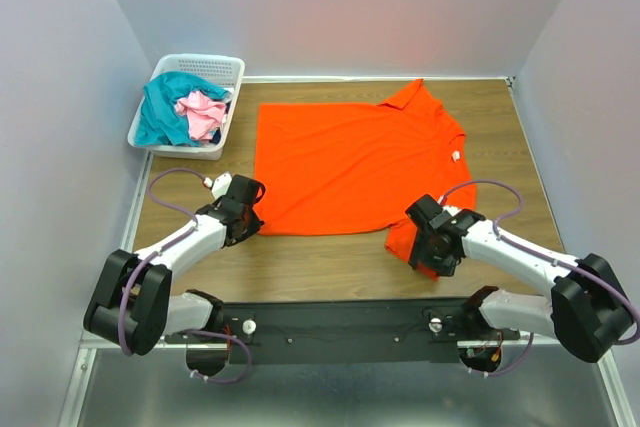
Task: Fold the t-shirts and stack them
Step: Fold the tshirt
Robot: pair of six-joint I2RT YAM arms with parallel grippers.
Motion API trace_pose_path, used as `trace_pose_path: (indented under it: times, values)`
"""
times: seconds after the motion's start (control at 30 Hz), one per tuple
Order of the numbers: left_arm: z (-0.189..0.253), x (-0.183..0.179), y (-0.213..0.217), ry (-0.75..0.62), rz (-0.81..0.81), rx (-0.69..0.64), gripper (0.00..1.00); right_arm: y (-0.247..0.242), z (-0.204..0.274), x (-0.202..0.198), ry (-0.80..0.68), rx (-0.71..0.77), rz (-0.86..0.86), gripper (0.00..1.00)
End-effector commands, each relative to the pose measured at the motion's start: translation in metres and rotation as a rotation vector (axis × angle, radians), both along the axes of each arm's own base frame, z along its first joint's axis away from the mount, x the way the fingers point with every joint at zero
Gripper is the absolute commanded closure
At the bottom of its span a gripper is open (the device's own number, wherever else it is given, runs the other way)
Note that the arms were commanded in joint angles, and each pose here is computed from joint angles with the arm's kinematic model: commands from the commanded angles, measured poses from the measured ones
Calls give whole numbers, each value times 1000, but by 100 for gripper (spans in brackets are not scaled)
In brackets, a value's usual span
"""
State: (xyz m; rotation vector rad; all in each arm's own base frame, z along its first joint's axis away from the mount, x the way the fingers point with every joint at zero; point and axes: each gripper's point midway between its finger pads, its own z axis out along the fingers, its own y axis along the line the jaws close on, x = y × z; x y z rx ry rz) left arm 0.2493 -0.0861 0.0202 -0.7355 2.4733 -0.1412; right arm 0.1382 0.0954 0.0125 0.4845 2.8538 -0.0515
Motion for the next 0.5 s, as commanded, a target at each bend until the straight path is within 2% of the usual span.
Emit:
trace_pose_path:
  times: [0.0, 0.1, 0.13, 0.23, 0.27, 0.33, 0.4, 0.47]
  values:
    - [3, 1, 9, -2, 13, 40, 100, 5, -14, 6, -28, 14, -26, 38]
    - [3, 1, 10, -2, 11, 46, 100, 4, -17, 4, -25, 21, -32, 52]
    - [3, 1, 11, -3, 12, 50, 100, 6, -14, 4, -37, 39, -34, 65]
    - [5, 1, 12, -6, 21, 50, 100, 11, -8, 5, -57, 79, -30, 74]
    - [5, 0, 12, -3, 19, 51, 100, 13, -6, 3, -54, 91, -19, 82]
    - [7, -1, 12, -10, 27, 46, 100, 15, -1, -3, -45, 118, -22, 85]
    - [9, -5, 14, -14, 34, 42, 100, 6, 3, -12, -25, 96, -40, 96]
    - [11, -9, 13, -22, 46, 23, 100, 4, 9, -19, -10, 103, -45, 99]
